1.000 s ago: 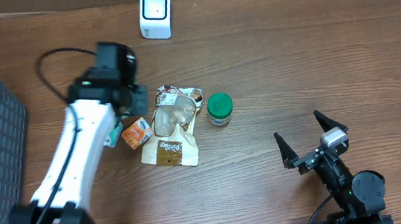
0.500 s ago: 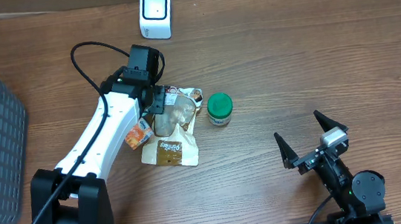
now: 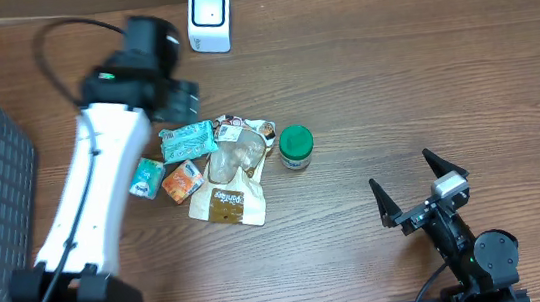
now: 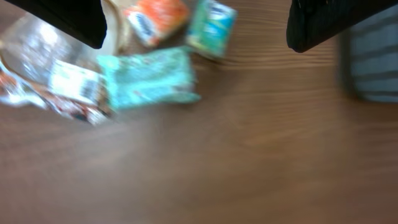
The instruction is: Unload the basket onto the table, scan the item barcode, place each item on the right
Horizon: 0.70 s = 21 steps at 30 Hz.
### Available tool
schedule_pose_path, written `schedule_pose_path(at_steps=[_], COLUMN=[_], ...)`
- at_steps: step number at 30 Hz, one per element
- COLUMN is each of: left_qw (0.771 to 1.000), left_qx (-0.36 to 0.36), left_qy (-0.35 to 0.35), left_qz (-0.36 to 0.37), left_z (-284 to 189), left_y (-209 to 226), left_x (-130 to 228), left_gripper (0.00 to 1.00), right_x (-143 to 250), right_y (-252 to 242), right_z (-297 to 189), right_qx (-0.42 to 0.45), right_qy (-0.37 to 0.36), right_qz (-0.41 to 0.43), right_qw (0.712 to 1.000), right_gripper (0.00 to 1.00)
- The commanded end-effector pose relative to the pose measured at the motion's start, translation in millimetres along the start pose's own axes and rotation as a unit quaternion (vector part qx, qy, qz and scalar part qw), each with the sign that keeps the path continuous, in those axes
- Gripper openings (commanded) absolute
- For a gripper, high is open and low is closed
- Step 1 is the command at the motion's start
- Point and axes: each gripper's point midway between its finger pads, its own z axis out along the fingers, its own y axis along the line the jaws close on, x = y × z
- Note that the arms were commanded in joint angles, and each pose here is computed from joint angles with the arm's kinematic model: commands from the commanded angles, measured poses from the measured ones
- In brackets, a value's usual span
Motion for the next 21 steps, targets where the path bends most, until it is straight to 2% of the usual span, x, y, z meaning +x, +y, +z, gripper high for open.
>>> schedule_pose_path(at_steps=[1,6,10,21], left_qw=[0.998,0.991,0.987,0.980], left_qx=[-0.040,-0.075,-0.094,-0.113], left_qy=[-0.027,-0.007,0.000,0.001], left_qz=[-0.030,-0.107,-0.128,-0.162], left_z=[-21.7,-14.9,-14.3,-17.3], left_y=[60.8,132.9,186.3,235.6], left_x=[-11.3,9.9,29.5,52.4], left_gripper=[0.94,0.93,0.90,0.89], right_x=[1.8,1.8,1.8,1.8], right_y=[-1.1,-1.0,-1.0,-1.0], right_z=[0.2,0.2,0.2,0.2], right_qx=[0.004,0.004,0.004,0.004], right_qy=[-0.002,-0.002,-0.002,-0.002], right_qz=[0.000,0.000,0.000,0.000], right_qw=[1.000,1.000,1.000,1.000], right_gripper=[1.00,1.00,1.00,1.00])
